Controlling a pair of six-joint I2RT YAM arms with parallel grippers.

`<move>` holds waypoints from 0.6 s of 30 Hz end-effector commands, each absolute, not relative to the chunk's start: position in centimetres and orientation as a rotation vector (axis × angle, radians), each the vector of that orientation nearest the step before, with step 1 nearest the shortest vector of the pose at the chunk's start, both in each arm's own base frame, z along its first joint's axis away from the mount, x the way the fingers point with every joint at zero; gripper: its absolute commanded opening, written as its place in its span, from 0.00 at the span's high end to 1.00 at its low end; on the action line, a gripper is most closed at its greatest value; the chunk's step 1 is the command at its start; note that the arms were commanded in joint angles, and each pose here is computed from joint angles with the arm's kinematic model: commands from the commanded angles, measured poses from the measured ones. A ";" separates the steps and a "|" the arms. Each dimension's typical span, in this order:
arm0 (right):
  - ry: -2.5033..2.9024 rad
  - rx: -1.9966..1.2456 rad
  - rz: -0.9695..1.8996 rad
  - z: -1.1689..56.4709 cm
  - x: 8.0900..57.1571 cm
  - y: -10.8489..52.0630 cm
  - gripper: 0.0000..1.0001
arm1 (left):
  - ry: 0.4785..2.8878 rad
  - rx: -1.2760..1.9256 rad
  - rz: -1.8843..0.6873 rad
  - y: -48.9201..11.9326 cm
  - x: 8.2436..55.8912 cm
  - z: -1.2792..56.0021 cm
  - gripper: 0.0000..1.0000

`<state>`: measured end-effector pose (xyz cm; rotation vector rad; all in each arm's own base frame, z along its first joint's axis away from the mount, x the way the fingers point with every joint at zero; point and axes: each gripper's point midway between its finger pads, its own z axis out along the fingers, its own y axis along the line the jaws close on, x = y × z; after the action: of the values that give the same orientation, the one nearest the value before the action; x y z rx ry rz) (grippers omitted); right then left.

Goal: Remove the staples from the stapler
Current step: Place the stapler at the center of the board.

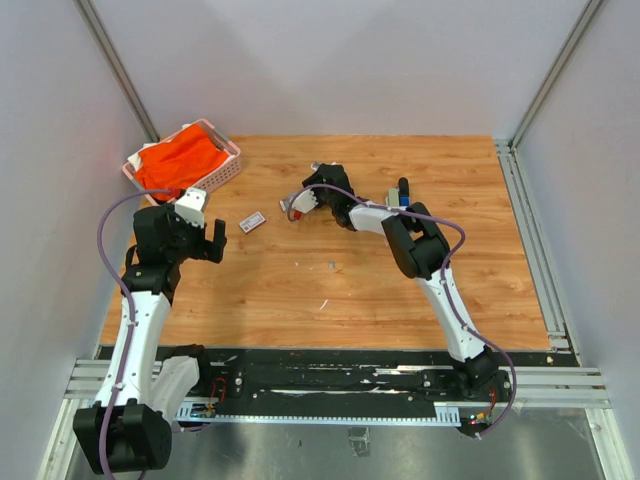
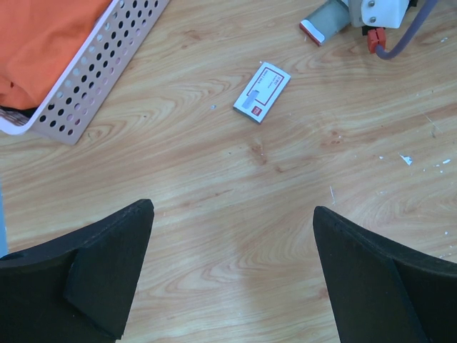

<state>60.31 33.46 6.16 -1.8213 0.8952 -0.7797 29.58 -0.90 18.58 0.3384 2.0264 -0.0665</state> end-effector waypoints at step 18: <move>0.990 -1.812 -0.712 8.5 59.1 32.2 0.46 | 1.974 0.352 -0.048 -0.8 29.7 19.5 0.02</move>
<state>59.32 32.76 5.55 -1.8639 0.9307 -0.7514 29.46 -0.93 18.63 0.3393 2.0191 -0.0656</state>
